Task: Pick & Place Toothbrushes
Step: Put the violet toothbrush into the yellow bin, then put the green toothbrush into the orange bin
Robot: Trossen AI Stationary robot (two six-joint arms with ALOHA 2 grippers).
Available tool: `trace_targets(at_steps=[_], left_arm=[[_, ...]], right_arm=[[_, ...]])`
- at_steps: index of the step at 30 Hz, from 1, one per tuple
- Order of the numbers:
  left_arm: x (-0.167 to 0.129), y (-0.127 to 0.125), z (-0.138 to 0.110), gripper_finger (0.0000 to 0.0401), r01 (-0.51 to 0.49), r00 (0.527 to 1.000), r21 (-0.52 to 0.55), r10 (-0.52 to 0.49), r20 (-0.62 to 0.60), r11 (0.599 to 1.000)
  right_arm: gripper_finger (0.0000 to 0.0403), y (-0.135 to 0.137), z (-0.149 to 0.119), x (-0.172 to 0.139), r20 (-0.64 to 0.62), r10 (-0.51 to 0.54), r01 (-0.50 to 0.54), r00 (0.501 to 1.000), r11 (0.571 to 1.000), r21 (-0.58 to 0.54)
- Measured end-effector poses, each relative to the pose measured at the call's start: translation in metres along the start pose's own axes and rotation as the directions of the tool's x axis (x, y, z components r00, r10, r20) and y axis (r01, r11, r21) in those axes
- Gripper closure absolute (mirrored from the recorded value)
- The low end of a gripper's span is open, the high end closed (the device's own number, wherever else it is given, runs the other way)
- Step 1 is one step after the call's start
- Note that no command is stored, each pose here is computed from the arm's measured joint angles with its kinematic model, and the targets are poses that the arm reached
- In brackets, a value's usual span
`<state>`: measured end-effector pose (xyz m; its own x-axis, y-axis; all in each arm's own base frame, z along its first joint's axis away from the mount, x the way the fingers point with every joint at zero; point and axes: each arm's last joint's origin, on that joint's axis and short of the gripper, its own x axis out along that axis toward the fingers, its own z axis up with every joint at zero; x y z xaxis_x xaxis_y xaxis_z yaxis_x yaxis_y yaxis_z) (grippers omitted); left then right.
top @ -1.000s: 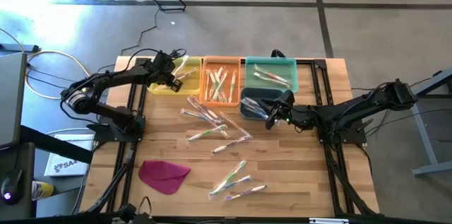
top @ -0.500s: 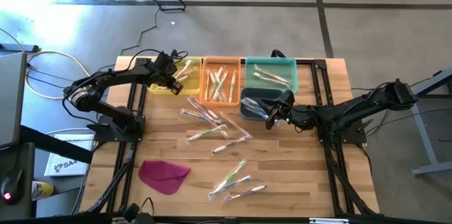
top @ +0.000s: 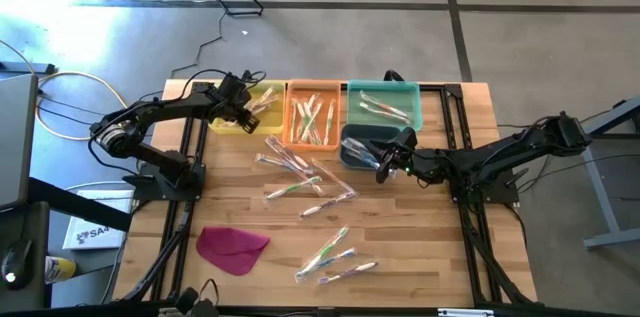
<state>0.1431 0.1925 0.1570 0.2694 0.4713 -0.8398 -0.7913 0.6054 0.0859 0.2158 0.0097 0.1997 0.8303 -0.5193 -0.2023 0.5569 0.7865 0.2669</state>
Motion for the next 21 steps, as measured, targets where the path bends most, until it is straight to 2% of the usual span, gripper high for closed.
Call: trace_targets(at_steps=[5,8,16,21], left_arm=[[-0.005,0.0,0.007,0.0276,0.009,0.999,-0.035,-0.008,0.039,0.999],[-0.015,0.0,0.018,0.0275,0.048,0.995,-0.038,-0.044,0.094,0.998],[-0.05,-0.004,0.029,0.0275,0.245,0.942,-0.007,-0.236,0.238,0.97],[-0.071,-0.027,0.026,0.0275,0.327,0.904,0.093,-0.34,0.259,0.941]], right_arm=[[0.0306,0.0,0.0,0.0,0.0,0.0,0.0,1.0,1.0,0.0],[0.0306,0.0,0.0,0.0,0.0,0.0,0.0,1.0,1.0,0.0],[0.0306,0.0,0.0,0.0,0.0,0.0,0.0,1.0,1.0,0.002],[0.0306,0.0,0.0,0.0,0.0,0.0,0.0,1.0,1.0,0.003]])
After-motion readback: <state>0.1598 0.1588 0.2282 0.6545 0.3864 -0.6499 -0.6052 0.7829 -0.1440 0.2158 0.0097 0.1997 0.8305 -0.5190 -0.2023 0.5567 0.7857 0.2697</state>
